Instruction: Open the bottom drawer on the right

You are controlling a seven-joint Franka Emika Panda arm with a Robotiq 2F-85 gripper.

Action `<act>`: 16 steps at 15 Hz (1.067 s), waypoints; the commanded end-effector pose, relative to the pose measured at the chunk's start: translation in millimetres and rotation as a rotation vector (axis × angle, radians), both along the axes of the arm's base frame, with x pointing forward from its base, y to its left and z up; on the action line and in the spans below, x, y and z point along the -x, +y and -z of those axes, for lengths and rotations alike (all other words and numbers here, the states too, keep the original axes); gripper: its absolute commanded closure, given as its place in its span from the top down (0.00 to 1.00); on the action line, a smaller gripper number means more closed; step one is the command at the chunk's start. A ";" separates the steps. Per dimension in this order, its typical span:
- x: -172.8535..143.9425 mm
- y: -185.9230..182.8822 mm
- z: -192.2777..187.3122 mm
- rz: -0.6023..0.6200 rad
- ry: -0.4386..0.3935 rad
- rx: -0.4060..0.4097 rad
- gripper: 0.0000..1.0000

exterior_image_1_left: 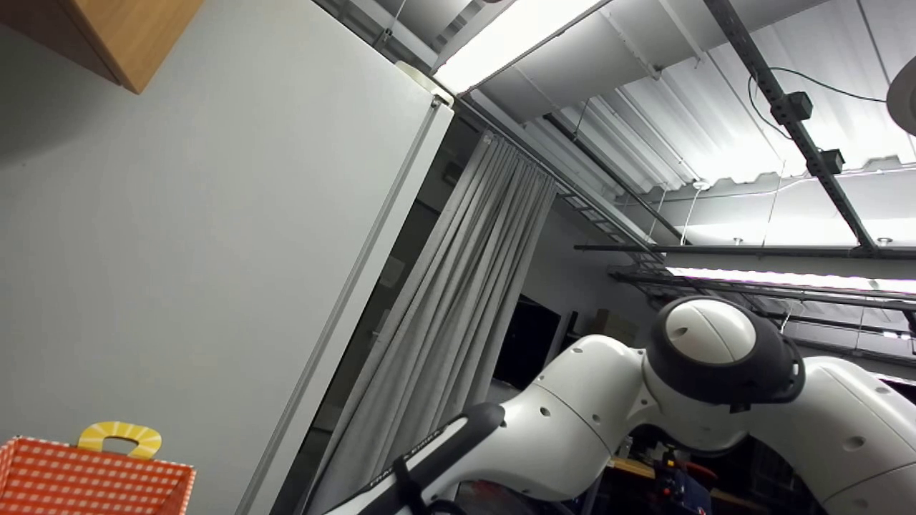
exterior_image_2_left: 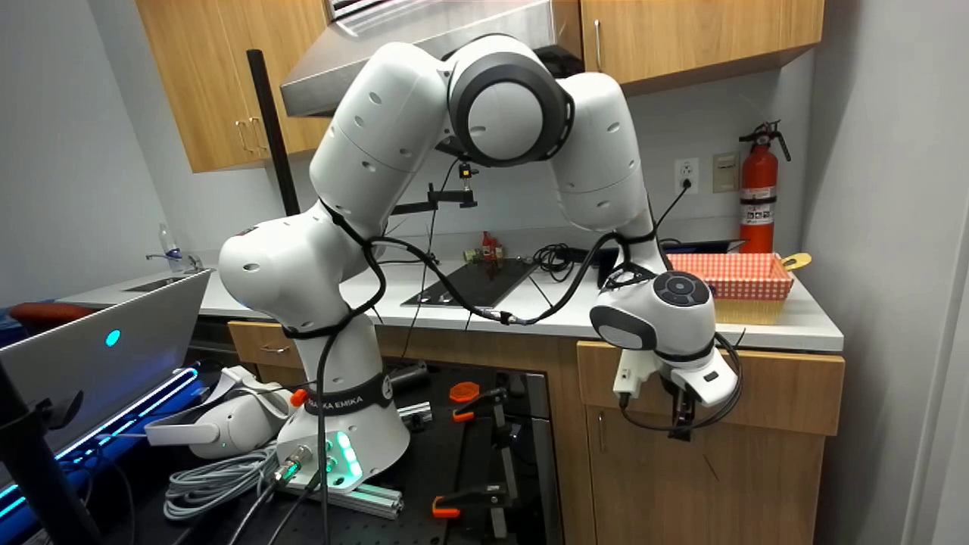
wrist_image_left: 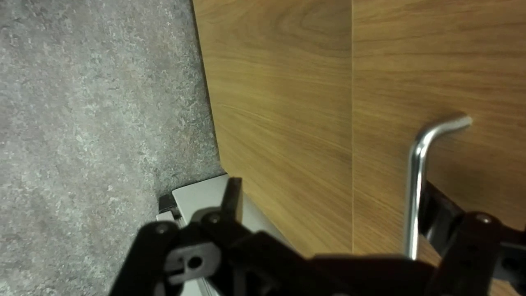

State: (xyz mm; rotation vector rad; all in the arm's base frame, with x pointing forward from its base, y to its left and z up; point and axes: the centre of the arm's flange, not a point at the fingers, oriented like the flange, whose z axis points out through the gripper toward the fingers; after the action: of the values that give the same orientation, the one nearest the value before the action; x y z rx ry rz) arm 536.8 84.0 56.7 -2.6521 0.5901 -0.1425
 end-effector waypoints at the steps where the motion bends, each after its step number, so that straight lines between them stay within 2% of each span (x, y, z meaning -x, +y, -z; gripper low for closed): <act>1: -11.8 -23.9 4.2 -0.040 0.001 0.056 1.00; 5: -18.8 -47.8 -5.6 -0.090 0.005 0.095 1.00; 9: -28.9 -61.1 -23.8 -0.094 0.051 0.071 1.00; 16: -64.9 -55.9 -80.6 0.015 0.025 -0.097 1.00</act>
State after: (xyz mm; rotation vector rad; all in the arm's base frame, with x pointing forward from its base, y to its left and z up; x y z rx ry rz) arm 588.7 20.7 112.1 -2.6488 0.5482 -0.1018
